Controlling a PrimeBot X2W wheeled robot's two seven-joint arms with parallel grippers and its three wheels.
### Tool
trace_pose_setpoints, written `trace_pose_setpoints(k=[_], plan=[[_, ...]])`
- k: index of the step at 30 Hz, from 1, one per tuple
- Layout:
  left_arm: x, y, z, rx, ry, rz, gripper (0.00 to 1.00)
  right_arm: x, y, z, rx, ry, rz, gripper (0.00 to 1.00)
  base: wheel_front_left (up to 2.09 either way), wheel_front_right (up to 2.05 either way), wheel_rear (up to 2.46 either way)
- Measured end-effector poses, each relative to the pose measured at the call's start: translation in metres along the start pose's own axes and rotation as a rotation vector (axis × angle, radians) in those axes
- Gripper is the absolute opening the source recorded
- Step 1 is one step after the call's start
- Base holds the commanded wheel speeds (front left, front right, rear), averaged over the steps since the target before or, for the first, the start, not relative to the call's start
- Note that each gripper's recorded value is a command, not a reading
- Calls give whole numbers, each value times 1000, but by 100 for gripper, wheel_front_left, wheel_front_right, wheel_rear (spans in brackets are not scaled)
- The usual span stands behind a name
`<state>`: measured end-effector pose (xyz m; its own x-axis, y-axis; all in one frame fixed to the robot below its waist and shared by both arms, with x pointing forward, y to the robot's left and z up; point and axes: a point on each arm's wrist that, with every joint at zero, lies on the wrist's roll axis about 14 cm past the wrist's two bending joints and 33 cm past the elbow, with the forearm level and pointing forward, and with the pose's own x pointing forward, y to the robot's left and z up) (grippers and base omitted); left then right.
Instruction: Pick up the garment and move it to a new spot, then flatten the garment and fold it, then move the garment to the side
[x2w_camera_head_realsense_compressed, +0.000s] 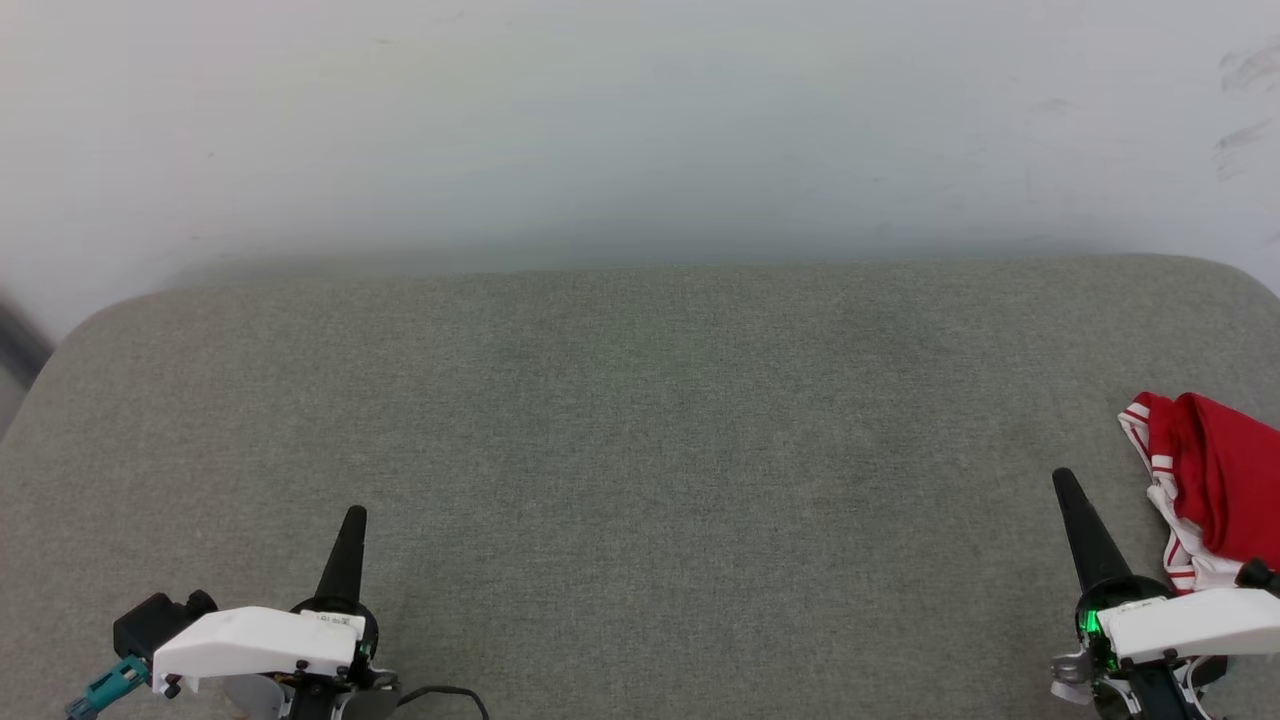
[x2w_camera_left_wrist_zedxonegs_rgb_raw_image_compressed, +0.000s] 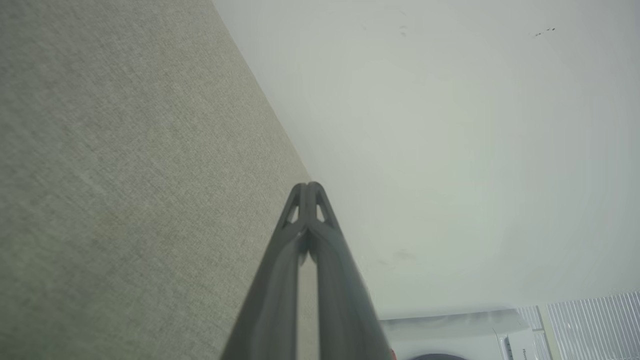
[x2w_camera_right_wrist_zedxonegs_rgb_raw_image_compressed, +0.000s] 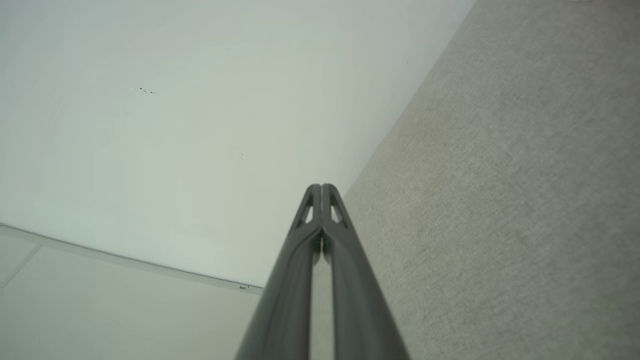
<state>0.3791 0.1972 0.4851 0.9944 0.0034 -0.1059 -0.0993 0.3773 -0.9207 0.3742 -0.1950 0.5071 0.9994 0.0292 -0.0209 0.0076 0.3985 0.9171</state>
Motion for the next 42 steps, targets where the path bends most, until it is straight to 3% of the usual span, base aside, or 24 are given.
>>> trace_pose_setpoints(k=[42], plan=[[6, -15, 8, -336, -12, -80, 0, 12, -4, 4, 351, -27, 5, 0, 0, 0, 0]])
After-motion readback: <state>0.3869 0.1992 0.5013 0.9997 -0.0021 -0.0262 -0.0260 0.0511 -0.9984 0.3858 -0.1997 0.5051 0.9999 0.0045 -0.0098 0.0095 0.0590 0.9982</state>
